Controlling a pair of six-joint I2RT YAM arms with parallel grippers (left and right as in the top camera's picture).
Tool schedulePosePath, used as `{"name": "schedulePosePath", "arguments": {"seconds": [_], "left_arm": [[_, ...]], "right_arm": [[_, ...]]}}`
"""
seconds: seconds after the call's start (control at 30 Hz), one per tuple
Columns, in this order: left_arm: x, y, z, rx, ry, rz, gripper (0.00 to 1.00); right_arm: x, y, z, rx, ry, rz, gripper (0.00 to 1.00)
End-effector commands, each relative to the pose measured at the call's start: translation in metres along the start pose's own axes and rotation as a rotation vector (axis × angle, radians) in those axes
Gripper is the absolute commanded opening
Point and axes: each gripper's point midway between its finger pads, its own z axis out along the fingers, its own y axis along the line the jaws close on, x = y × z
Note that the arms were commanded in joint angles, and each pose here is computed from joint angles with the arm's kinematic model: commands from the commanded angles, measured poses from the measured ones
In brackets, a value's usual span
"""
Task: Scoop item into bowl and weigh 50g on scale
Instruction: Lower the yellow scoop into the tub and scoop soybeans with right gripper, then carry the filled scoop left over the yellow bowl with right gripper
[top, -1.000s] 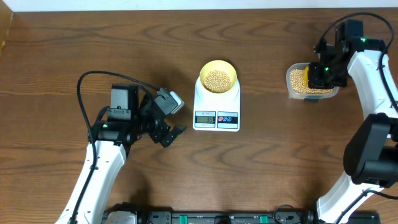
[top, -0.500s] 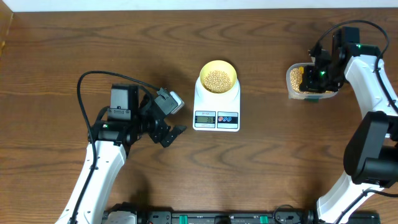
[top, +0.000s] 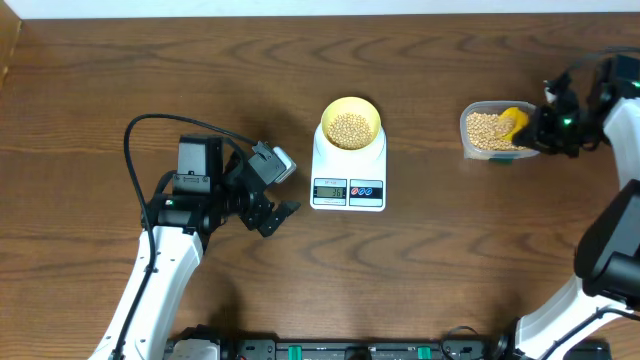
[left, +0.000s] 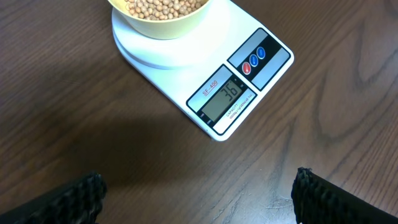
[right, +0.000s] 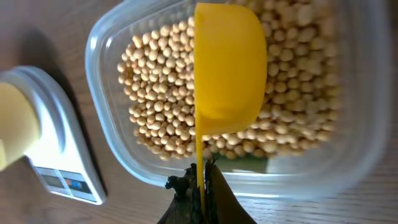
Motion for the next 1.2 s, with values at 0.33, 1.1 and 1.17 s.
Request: {"name": "schedulePosePath", "arguments": {"seconds": [0.33,1.1,1.17], "left_arm": [[0.005,0.000,0.001,-0.002,0.011,-0.010,0.97],[0.005,0.000,0.001,-0.002,0.011,-0.011,0.97],[0.005,0.000,0.001,-0.002,0.011,-0.011,0.98]], "right_arm": [[-0.001,0.032,-0.031,-0.385,-0.056,0.007,0.01],[0.010,0.193,0.013,-0.636,0.048,-0.180,0.01],[0.015,0.207,0.018,-0.646,0.061,-0.201,0.01]]}}
